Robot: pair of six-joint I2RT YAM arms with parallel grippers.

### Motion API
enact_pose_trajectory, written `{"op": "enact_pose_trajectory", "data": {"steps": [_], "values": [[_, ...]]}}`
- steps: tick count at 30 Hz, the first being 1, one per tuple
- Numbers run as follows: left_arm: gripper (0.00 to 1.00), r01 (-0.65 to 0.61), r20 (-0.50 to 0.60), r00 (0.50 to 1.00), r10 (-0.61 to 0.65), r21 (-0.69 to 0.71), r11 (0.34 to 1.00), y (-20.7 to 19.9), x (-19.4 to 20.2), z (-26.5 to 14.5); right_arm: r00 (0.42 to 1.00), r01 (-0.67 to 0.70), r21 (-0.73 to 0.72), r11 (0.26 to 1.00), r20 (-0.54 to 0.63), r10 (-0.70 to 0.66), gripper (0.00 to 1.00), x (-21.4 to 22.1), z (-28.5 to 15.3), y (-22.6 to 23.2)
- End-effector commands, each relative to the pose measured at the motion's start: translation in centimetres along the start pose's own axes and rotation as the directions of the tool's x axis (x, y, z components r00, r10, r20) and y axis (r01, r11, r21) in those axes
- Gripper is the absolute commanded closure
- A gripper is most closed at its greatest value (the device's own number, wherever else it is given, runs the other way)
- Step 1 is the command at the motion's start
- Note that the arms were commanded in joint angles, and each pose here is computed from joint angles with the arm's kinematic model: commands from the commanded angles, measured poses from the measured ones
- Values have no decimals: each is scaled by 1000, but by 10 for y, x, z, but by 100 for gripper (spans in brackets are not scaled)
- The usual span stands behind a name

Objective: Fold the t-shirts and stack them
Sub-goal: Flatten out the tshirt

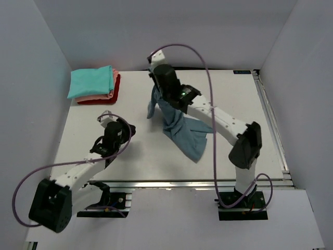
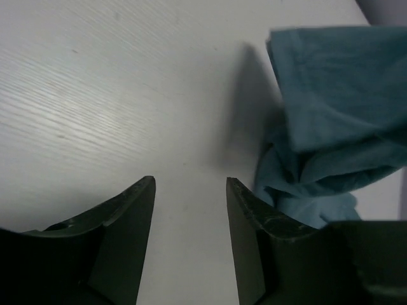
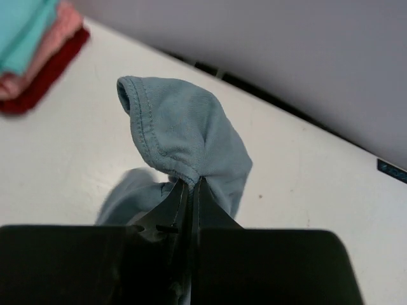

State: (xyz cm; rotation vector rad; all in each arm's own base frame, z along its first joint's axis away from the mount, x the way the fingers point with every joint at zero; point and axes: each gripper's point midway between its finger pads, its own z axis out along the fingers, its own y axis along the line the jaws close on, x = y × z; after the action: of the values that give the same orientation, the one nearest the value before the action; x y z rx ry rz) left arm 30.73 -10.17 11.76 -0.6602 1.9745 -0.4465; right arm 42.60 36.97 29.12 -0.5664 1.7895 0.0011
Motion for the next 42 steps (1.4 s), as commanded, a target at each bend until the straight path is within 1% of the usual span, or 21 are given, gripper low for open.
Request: {"op": "enact_pose_trajectory", "data": {"steps": [1,3,4,5,6,7,8,9,11,12,13,14,16,18,19,23,25,28,33,38,42], "values": [[42,221,-68,975,-210,262,940,-63,8,15,985,-152,107,983,99,142,100,-58,-47,-53],[45,244,-124,968,-217,284,927,-76,20,24,979,-178,136,975,126,161,100,-69,-57,-66],[46,283,-139,958,-250,323,903,-90,22,26,973,-200,151,968,147,178,100,-78,-66,-75],[46,303,-168,950,-262,307,902,-88,35,35,972,-206,166,964,152,181,100,-80,-69,-81],[46,327,-176,943,-283,332,885,-95,37,36,970,-216,196,957,159,186,100,-82,-73,-89],[46,384,-191,923,-335,382,841,-110,37,30,968,-220,217,951,168,186,100,-85,-77,-96],[44,399,-213,915,-342,369,839,-109,49,35,964,-233,230,945,184,192,100,-90,-79,-103],[40,406,-234,912,-337,401,821,-127,56,30,963,-236,242,941,189,193,100,-92,-78,-108],[39,372,-265,922,-282,405,835,-145,77,30,958,-246,251,936,208,197,100,-100,-80,-115],[38,341,-285,928,-241,381,860,-147,97,37,958,-246,252,936,209,196,100,-102,-79,-117],[38,302,-300,936,-187,407,862,-171,114,29,961,-241,265,934,202,191,100,-100,-75,-118],[39,285,-308,937,-164,406,868,-177,126,26,956,-252,259,932,218,198,100,-107,-76,-121],[39,233,-339,935,-104,366,901,-177,160,17,959,-251,270,930,203,200,100,-104,-71,-125],[37,215,-330,939,-99,338,916,-176,170,14,959,-248,265,932,205,196,100,-105,-68,-126],[35,206,-350,932,-89,311,928,-170,182,8,959,-248,271,930,204,196,100,-104,-64,-129],[29,171,-362,930,-59,287,943,-163,199,-7,962,-243,271,931,193,195,100,-101,-57,-135],[25,88,-372,928,13,253,963,-152,214,-16,962,-244,274,930,186,198,100,-97,-54,-139],[24,12,-375,924,78,232,973,-150,228,-24,960,-258,268,928,181,215,100,-92,-51,-143],[23,8,-417,903,102,254,967,-164,256,-38,959,-264,262,928,176,223,100,-87,-49,-144],[23,15,-474,874,109,249,968,-164,290,-36,960,-260,255,931,170,222,100,-85,-46,-143],[24,41,-503,860,89,240,970,-165,304,-32,962,-256,251,934,165,219,100,-83,-44,-142]]}}
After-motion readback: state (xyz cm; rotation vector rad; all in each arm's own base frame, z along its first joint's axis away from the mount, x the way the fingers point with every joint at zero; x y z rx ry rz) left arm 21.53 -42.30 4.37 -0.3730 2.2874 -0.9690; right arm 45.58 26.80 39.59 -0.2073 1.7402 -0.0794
